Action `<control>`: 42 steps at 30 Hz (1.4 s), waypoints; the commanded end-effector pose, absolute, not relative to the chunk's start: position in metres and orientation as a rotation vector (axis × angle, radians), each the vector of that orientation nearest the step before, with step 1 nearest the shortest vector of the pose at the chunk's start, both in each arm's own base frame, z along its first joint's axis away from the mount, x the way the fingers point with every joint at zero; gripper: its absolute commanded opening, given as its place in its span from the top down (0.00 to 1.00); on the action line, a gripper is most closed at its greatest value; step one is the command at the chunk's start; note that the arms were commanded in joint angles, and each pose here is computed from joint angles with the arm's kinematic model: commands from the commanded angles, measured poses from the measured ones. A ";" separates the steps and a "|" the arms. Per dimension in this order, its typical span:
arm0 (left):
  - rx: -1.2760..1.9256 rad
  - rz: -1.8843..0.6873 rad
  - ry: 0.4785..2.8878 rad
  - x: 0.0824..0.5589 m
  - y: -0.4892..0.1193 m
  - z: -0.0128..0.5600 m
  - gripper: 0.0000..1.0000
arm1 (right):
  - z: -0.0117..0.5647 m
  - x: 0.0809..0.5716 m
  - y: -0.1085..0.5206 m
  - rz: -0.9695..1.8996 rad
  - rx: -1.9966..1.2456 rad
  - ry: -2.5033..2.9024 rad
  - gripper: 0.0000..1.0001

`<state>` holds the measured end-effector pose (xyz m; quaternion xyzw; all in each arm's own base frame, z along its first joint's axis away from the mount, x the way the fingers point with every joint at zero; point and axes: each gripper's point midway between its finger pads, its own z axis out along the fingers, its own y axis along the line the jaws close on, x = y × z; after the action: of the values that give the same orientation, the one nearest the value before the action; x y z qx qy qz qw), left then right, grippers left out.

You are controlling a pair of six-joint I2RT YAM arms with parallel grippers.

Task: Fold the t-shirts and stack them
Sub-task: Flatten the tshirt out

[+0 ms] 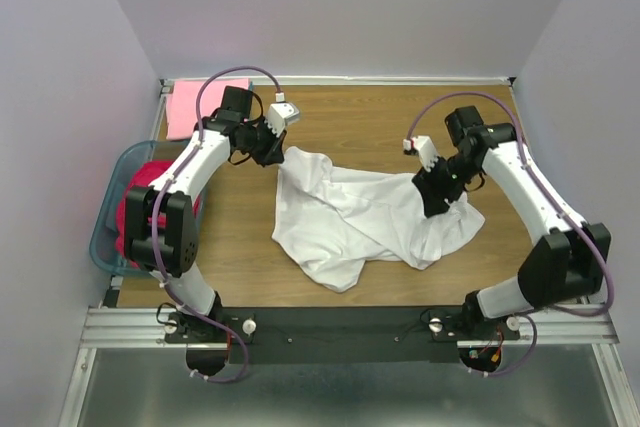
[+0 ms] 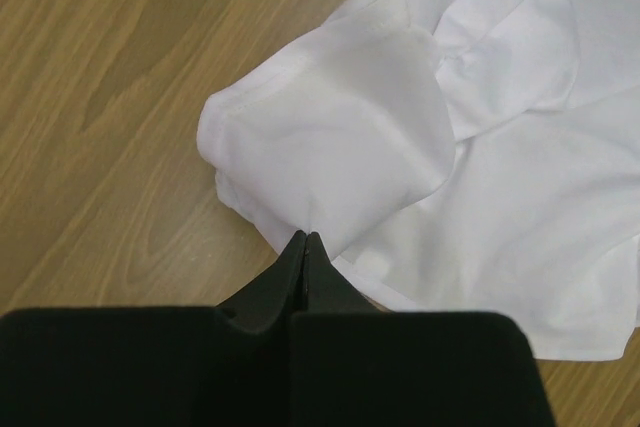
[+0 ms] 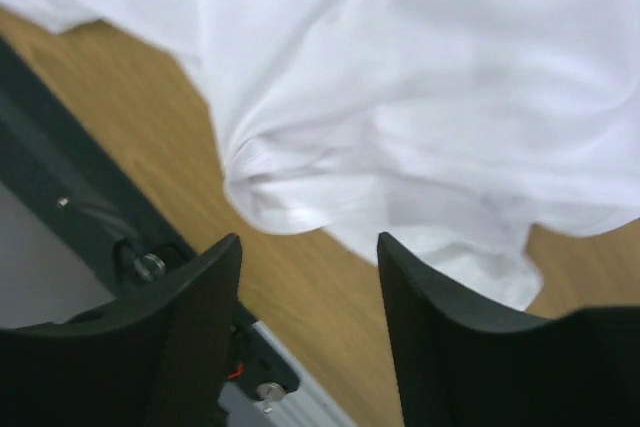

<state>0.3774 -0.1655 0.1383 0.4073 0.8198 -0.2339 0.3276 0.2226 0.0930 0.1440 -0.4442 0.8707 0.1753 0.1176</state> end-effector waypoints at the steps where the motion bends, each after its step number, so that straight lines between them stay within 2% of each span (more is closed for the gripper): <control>1: 1.077 -0.586 2.098 0.390 -0.166 0.149 1.00 | 0.131 0.262 0.104 0.524 -1.113 2.619 0.42; 5: 1.070 -0.591 2.111 0.392 -0.166 0.145 1.00 | 0.108 0.265 0.107 0.564 -0.967 2.788 0.54; 9: 1.070 -0.586 2.114 0.394 -0.166 0.143 1.00 | 0.102 0.256 0.108 0.591 -0.904 2.836 0.53; 12: 1.064 -0.588 2.124 0.392 -0.165 0.139 1.00 | 0.093 0.249 0.104 0.564 -0.861 2.866 0.46; 14: 1.062 -0.589 2.127 0.392 -0.165 0.137 1.00 | 0.090 0.250 0.103 0.539 -0.853 2.856 0.45; 23: 1.058 -0.579 2.140 0.391 -0.161 0.132 1.00 | 0.064 0.248 0.097 0.481 -0.831 2.941 0.53; 24: 1.059 -0.576 2.141 0.391 -0.160 0.132 1.00 | 0.063 0.249 0.096 0.465 -0.832 2.943 0.59; 26: 1.055 -0.569 2.146 0.392 -0.157 0.131 1.00 | 0.060 0.249 0.093 0.440 -0.824 2.954 0.66; 31: 1.040 -0.569 2.157 0.394 -0.152 0.128 1.00 | 0.064 0.250 0.097 0.475 -0.796 2.945 0.99; 37: 1.034 -0.564 2.162 0.394 -0.147 0.127 1.00 | 0.095 0.267 0.086 0.410 -0.779 2.832 0.99; 41: 1.037 -0.570 2.164 0.394 -0.147 0.127 1.00 | 0.114 0.265 0.084 0.391 -0.911 2.738 0.99; 42: 1.037 -0.571 2.167 0.395 -0.147 0.126 1.00 | 0.117 0.266 0.083 0.374 -0.962 2.714 0.86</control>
<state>0.3925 -0.1520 0.1320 0.3940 0.8263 -0.2249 0.3339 0.2585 0.0885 0.0894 -0.2748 0.9470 0.1485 0.0754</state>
